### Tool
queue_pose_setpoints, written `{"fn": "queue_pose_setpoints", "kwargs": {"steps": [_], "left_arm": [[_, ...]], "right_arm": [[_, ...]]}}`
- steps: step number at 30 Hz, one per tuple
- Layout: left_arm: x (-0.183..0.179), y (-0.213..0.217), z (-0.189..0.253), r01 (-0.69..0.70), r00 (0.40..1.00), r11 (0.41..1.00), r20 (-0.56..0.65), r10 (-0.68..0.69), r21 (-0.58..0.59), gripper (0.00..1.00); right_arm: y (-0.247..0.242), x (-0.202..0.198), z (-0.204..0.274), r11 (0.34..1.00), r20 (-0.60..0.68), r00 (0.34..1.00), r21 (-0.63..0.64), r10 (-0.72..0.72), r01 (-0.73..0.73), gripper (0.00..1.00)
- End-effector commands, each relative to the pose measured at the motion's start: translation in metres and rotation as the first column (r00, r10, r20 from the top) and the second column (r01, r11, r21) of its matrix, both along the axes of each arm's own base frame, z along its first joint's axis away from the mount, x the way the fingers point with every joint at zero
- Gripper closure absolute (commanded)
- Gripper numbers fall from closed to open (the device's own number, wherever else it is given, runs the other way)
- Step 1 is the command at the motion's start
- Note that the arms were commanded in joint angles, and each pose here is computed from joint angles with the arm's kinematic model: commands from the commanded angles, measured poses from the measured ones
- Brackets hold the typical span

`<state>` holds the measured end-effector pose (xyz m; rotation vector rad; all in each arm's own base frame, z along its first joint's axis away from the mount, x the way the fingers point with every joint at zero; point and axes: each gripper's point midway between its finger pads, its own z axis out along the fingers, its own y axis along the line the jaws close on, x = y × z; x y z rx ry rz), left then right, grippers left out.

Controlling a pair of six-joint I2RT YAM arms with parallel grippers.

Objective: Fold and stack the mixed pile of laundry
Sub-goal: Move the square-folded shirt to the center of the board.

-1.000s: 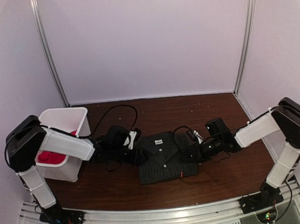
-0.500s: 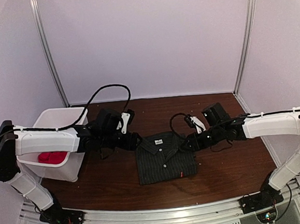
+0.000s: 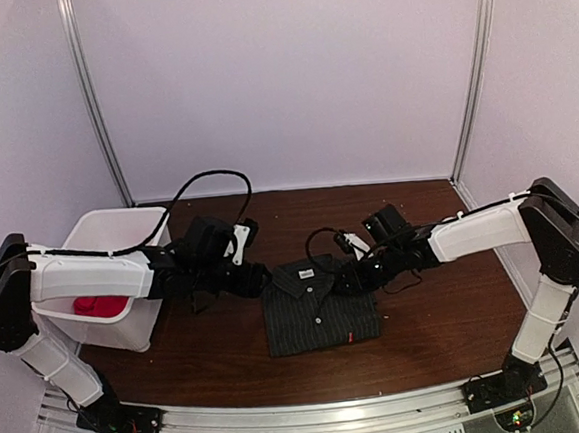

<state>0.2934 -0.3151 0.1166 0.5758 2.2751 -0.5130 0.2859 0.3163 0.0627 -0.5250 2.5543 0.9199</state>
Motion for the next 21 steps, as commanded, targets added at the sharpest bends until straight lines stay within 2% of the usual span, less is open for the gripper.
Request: {"fn": "queue_pose_setpoints", "kwargs": {"steps": [1, 8, 13, 16, 21], "left_arm": [[0.003, 0.003, 0.011, -0.013, 0.999, 1.0, 0.035, 0.013, -0.019, 0.37], [0.005, 0.013, 0.004, -0.023, 0.999, 0.999, 0.036, 0.022, 0.024, 0.36], [0.004, 0.015, 0.005, -0.005, 0.999, 1.0, 0.034, 0.005, 0.014, 0.36], [-0.001, 0.011, -0.001, 0.032, 0.999, 0.999, 0.015, -0.032, 0.009, 0.37], [-0.002, 0.019, -0.009, 0.002, 1.0, 1.0, 0.009, -0.003, 0.03, 0.37]], "right_arm": [[0.032, 0.018, 0.031, 0.991, 0.061, 0.997, 0.122, 0.042, -0.049, 0.67], [0.052, 0.029, 0.009, 0.989, 0.014, 0.998, 0.133, 0.067, -0.068, 0.68], [0.058, 0.03, -0.027, 0.991, -0.045, 0.996, 0.117, 0.078, -0.072, 0.7], [0.054, 0.029, -0.052, 0.994, -0.084, 0.994, 0.091, 0.069, -0.061, 0.71], [0.046, 0.038, -0.07, 0.996, -0.116, 0.993, 0.088, -0.005, 0.015, 0.71]]}}
